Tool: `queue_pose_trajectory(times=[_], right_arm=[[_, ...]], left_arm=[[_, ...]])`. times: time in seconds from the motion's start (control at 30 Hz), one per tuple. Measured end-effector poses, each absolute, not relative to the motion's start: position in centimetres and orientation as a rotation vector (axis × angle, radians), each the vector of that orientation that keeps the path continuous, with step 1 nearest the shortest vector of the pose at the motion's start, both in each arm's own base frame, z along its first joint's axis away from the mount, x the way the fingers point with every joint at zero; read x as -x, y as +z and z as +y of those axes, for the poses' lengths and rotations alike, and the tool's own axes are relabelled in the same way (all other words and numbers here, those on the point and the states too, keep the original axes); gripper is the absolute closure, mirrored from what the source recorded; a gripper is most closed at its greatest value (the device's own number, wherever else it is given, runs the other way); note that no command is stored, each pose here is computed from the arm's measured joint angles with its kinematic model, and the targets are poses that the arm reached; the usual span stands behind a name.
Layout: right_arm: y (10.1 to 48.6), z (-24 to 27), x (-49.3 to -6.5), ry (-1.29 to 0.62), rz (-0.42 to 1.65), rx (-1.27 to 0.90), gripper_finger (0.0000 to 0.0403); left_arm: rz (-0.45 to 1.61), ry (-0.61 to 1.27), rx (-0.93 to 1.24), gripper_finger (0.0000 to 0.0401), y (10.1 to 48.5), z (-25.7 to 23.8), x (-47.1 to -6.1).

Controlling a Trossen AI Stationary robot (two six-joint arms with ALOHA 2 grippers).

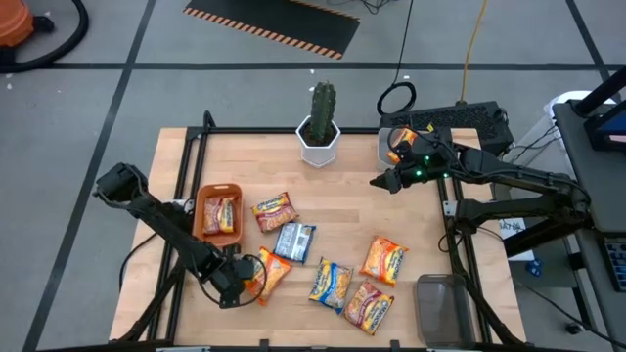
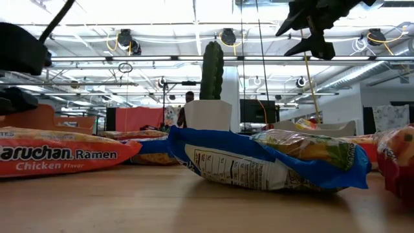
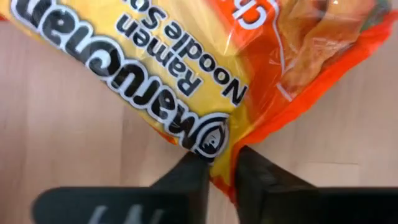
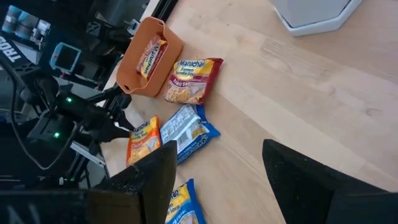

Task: Sort Maruchan noodles
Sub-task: Put the left orange noodle pack into the gray bin

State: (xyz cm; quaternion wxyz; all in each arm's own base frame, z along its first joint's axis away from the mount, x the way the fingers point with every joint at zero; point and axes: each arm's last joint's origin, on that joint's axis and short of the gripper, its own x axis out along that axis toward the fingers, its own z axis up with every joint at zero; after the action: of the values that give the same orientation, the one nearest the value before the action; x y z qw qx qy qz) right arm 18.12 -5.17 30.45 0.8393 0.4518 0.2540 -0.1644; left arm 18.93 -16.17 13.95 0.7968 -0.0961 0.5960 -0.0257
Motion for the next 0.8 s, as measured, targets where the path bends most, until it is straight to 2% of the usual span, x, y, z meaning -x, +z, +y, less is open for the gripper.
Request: queue_pose_trajectory(times=[0.07,0.13,0.33,0.53,0.8], right_arm=[[30.5,-5.2,-18.2,-0.342,0.528,-0.958,0.0174],[30.8,-5.2,-18.3,-0.327,0.502,-0.954,0.0174],[31.3,-4.9,-18.7,-0.25,0.459,-0.947,0.0174],[31.3,-4.3,-18.8,-0.146,0.507,-0.969,0.0174],[31.5,-3.7,-18.8,0.018,0.557,-1.012,0.0174]], left_arm=[[1.258,-0.054,0.23,0.0386,14.8,-15.5,-19.2],[1.224,-0.044,0.255,0.0395,15.6,-14.9,-19.5],[1.102,-0.085,0.269,0.0398,18.0,-13.1,-20.2],[0.927,-0.146,0.248,0.0399,20.2,-11.7,-21.2],[0.808,-0.166,0.218,0.04,22.3,-10.8,-22.7]])
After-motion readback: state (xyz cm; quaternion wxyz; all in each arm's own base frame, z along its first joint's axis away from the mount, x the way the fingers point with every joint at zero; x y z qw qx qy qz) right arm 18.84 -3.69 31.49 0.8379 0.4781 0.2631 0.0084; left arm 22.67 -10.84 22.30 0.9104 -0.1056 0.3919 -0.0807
